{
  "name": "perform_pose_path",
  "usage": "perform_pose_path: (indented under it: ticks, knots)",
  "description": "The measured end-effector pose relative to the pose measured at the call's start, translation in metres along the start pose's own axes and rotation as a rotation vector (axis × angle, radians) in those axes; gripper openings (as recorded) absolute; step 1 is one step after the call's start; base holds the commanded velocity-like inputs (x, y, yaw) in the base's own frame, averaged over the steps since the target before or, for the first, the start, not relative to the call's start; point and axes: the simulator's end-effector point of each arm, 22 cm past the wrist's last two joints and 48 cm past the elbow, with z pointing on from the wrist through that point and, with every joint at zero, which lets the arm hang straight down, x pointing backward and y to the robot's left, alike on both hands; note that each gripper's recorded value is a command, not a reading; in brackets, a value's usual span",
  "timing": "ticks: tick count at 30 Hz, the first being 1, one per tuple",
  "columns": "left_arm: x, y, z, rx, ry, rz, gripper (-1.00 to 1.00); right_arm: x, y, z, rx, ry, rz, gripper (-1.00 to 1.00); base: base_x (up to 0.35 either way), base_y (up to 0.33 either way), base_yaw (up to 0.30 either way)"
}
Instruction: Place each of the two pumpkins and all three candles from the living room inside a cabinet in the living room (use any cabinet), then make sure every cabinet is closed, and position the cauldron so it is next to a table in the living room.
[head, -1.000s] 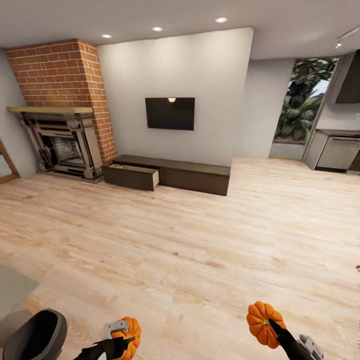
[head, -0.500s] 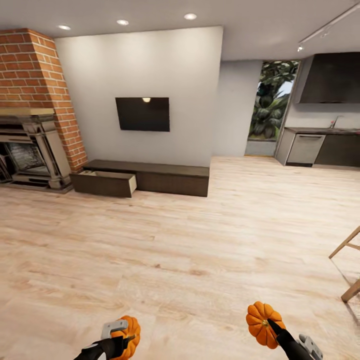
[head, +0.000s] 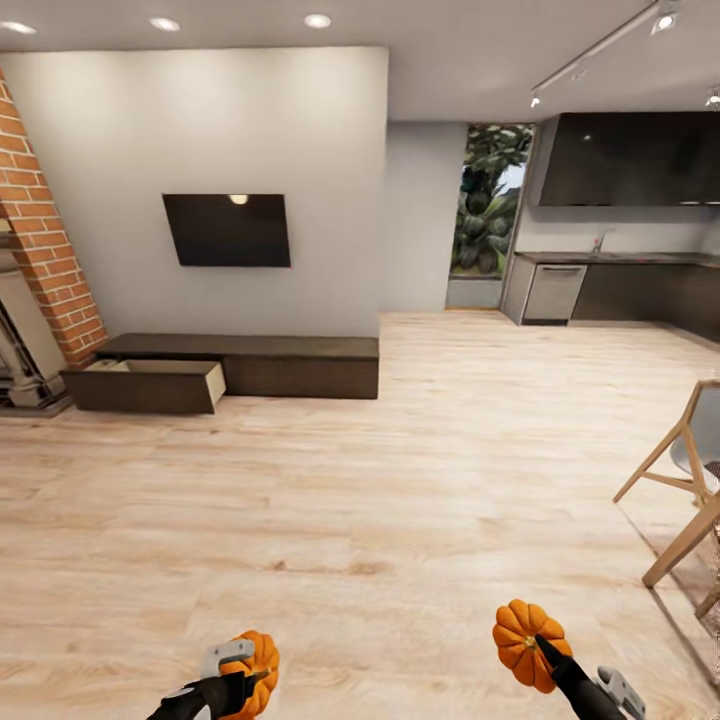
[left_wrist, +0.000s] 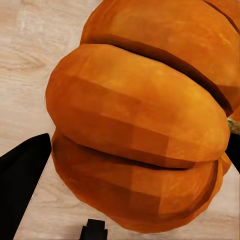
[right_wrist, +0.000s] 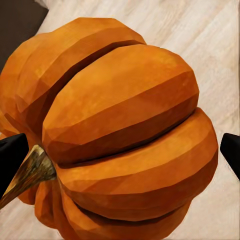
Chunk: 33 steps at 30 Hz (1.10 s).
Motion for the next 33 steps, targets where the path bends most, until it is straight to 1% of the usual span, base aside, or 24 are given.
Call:
perform_pose_path:
  ticks: [7,13,25,33]
  knots:
    - [0.0000,0.0046,0.0002,-0.006,0.000,-0.002,-1.00,0.0017,0.0015,0.0006,-0.002,-0.001,0.001,-1.00,0.329,0.131,-0.279]
    - [0.0083,0.0101,0.0009,-0.017,0.017,0.003,-1.00,0.0018,0.0015,0.0006,-0.001,0.000,0.003,-1.00,0.329,0.114,-0.279]
    - [0.0089,0.0094,0.0010,-0.017,0.018,0.004,-1.00,0.0019,0.0013,0.0006,0.000,-0.001,0.003,-1.00,0.328,0.088,-0.268]
    - [0.0089,0.0091,0.0010,-0.016,0.018,0.005,-1.00,0.0010,0.0015,0.0008,0.000,-0.005,0.004,-1.00,0.288,0.166,-0.225]
